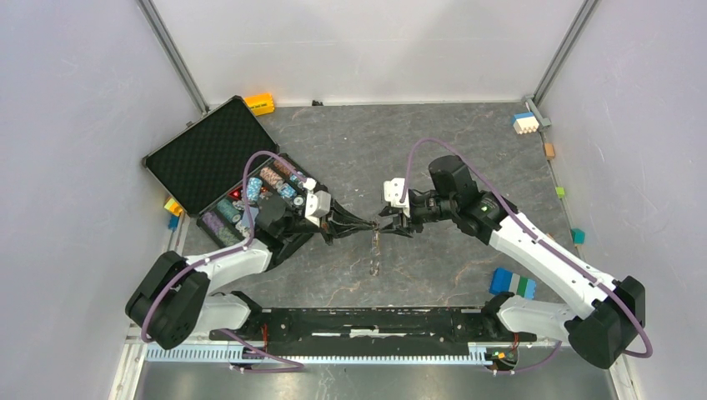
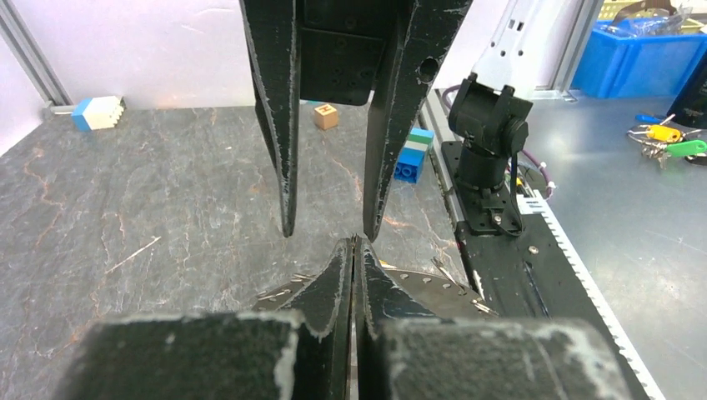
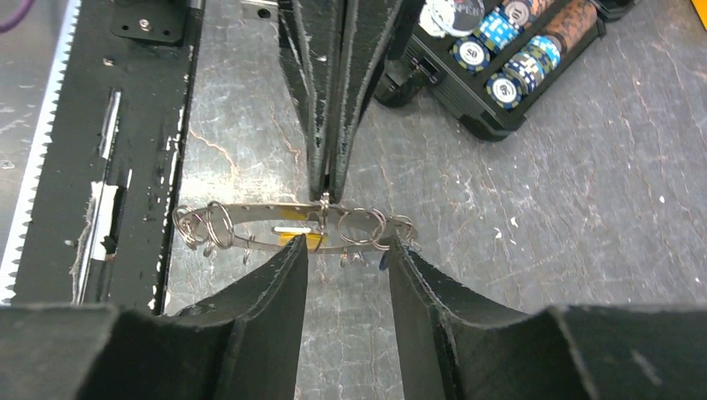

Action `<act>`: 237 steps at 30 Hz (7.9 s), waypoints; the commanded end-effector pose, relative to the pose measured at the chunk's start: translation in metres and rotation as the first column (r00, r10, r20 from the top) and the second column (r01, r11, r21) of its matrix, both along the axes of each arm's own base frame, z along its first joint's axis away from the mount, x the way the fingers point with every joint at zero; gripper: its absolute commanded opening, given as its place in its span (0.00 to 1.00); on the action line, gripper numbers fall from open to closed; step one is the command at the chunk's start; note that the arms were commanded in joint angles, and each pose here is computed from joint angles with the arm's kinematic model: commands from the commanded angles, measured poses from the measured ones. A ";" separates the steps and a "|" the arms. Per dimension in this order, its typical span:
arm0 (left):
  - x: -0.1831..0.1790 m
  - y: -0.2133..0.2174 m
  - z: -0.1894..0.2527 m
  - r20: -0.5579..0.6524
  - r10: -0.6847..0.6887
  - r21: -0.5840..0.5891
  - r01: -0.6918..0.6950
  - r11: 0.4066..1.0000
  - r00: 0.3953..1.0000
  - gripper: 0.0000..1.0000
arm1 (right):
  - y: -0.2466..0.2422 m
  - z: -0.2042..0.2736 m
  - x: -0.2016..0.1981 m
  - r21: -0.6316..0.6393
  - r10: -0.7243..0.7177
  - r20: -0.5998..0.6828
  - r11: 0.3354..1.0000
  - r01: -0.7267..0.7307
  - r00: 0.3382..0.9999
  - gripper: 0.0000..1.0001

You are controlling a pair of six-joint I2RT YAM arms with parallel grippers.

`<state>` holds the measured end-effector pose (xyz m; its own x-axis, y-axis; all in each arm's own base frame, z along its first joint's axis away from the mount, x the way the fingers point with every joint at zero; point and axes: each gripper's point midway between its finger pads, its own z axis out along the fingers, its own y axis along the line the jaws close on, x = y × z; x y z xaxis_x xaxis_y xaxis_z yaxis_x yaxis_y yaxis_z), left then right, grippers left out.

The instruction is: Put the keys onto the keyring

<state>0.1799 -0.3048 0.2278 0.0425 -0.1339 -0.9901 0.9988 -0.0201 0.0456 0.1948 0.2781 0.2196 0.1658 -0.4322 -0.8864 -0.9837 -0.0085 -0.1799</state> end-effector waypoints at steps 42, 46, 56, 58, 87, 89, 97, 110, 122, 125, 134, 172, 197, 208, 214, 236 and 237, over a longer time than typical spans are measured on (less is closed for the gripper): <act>0.007 -0.001 0.000 0.092 0.005 0.009 -0.006 1.000 0.996 0.11 | 0.004 0.007 0.005 0.010 0.014 -0.007 1.000 -0.013 1.000 0.00; 0.016 0.000 -0.004 0.157 0.030 0.097 -0.045 0.994 0.987 0.31 | 0.000 0.004 0.011 -0.050 -0.025 0.013 0.998 0.026 1.000 0.00; 0.027 -0.005 -0.006 0.170 0.031 0.179 -0.062 0.982 0.985 0.49 | 0.002 -0.003 0.019 -0.153 -0.069 0.019 0.986 0.071 0.997 0.00; 0.027 -0.006 -0.009 0.178 0.025 0.184 -0.058 0.981 0.984 0.49 | 0.004 -0.003 0.020 -0.161 -0.074 0.020 0.984 0.076 0.997 0.00; 0.023 -0.016 -0.018 0.141 -0.005 0.186 -0.021 0.982 0.990 0.18 | 0.013 -0.011 0.018 -0.183 -0.060 0.010 0.981 0.061 0.998 0.00; 0.023 -0.017 -0.018 0.137 -0.006 0.186 -0.020 0.982 0.991 0.14 | 0.013 -0.011 0.018 -0.183 -0.060 0.011 0.981 0.061 0.998 0.00; 0.022 -0.016 -0.016 0.127 0.012 0.159 -0.032 0.987 0.992 0.02 | 0.013 -0.013 0.017 -0.175 -0.058 0.011 0.983 0.059 0.998 0.00; 0.014 -0.002 0.006 0.140 0.055 0.000 -0.055 0.998 0.989 0.02 | 0.000 -0.002 0.007 -0.069 -0.043 0.019 0.997 0.045 0.999 0.50; 0.005 -0.001 0.008 0.110 0.019 -0.024 -0.017 1.000 0.994 0.02 | 0.005 -0.005 -0.005 -0.002 0.044 -0.067 0.999 -0.044 0.997 0.46; 0.005 -0.001 0.008 0.111 0.022 -0.024 -0.020 1.000 0.994 0.02 | 0.007 -0.004 -0.006 0.005 0.062 -0.076 0.998 -0.062 0.995 0.44; 0.005 -0.001 0.003 0.124 0.019 -0.009 -0.018 1.000 0.992 0.02 | 0.009 -0.005 -0.004 0.001 0.062 -0.087 0.998 -0.063 0.994 0.34; -0.004 0.000 0.000 0.162 -0.022 0.008 0.021 1.000 0.987 0.02 | 0.006 -0.020 -0.001 -0.011 0.063 -0.150 0.998 -0.065 0.987 0.04; -0.011 0.000 0.010 0.164 -0.051 -0.022 0.056 0.998 0.985 0.02 | 0.010 -0.027 -0.006 -0.007 0.093 -0.191 0.995 -0.096 0.977 0.00; -0.012 0.000 0.008 0.160 -0.054 -0.019 0.057 0.998 0.986 0.02 | 0.009 -0.022 -0.005 -0.010 0.096 -0.165 0.995 -0.099 0.982 0.20; -0.010 -0.001 0.008 0.154 -0.051 -0.020 0.055 0.998 0.987 0.02 | 0.004 -0.011 -0.008 0.015 0.101 -0.098 0.995 -0.100 0.990 0.28; -0.008 -0.002 0.015 0.133 -0.041 -0.044 0.048 0.998 0.990 0.02 | 0.012 -0.004 -0.016 0.078 0.164 -0.110 0.985 -0.156 0.980 0.23; -0.008 -0.002 0.015 0.132 -0.041 -0.045 0.047 0.998 0.990 0.02 | 0.012 -0.005 -0.016 0.078 0.162 -0.110 0.985 -0.154 0.981 0.23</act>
